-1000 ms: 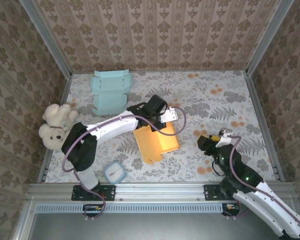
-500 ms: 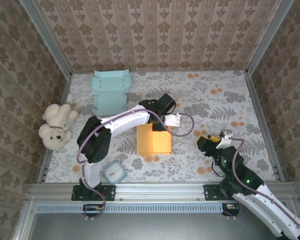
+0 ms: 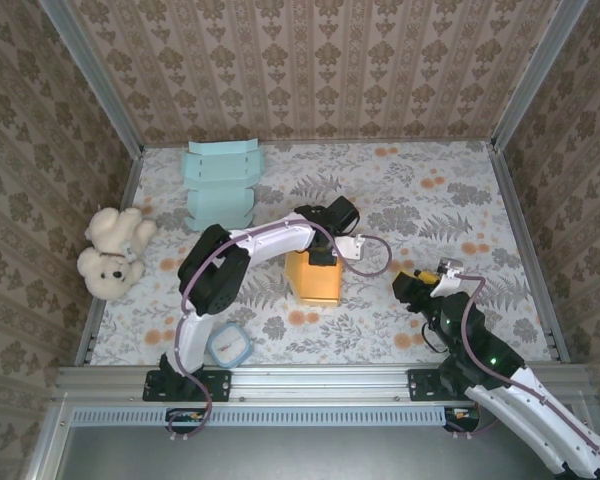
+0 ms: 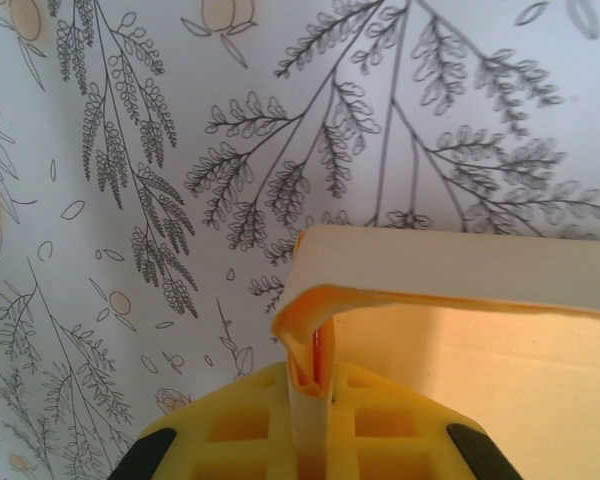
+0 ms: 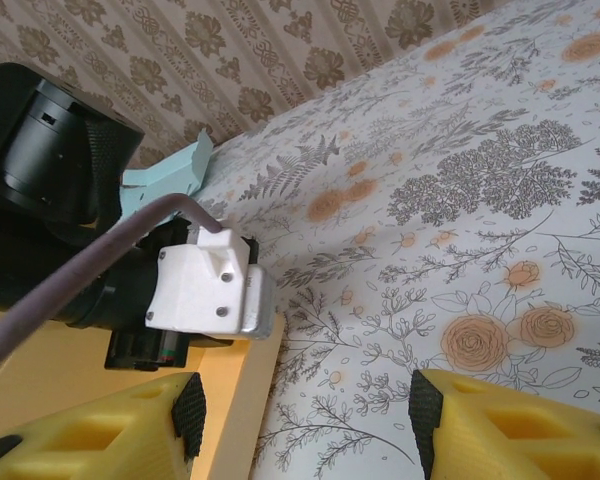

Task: Fold the paper box

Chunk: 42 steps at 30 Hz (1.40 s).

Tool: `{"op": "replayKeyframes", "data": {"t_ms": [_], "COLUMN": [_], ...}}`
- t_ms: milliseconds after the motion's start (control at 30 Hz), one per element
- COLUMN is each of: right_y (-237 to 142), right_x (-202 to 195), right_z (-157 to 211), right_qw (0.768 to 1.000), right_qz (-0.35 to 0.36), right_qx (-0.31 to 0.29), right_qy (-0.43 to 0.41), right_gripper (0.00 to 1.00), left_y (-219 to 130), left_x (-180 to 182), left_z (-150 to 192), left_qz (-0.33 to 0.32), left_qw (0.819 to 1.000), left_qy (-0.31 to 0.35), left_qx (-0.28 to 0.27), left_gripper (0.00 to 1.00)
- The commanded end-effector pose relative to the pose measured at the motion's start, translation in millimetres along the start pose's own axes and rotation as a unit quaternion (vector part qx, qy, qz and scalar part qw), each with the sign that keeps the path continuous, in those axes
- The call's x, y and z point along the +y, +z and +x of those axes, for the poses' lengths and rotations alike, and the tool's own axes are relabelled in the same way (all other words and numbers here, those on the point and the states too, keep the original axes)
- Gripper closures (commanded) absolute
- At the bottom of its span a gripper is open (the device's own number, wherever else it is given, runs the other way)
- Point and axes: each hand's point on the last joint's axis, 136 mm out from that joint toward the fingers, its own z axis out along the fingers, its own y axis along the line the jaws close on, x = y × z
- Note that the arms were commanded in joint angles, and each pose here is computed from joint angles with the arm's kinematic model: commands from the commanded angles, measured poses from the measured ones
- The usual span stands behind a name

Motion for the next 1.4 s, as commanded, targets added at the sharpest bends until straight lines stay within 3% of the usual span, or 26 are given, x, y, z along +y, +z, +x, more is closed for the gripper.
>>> {"op": "replayKeyframes", "data": {"t_ms": [0,167,567,1067,1367], "right_y": [2,2,2,5,4], "right_x": [1,1,1,-8,-7], "right_z": [0,0,1,4,4], "right_qw": [1.000,1.000,1.000,1.000,1.000], "right_qz": [-0.004,-0.004,-0.005,0.013,0.012], "right_qx": [-0.004,-0.005,-0.003,-0.010,-0.009], "right_qy": [0.002,0.002,0.002,-0.003,-0.004], "right_gripper": [0.41,0.41,0.41,0.41,0.39], "left_y": [18,23,12,-47,-101], "left_x": [9,9,21,49,83], "left_z": [0,-1,-4,-19,-26], "left_qz": [-0.025,-0.026,-0.039,-0.103,-0.172], "left_qw": [0.999,0.999,0.999,0.994,0.979], "left_qy": [0.010,0.007,-0.002,-0.018,-0.096], "left_qx": [0.018,0.018,0.022,-0.015,-0.053], "left_gripper": [0.99,0.96,0.75,0.54,0.53]}}
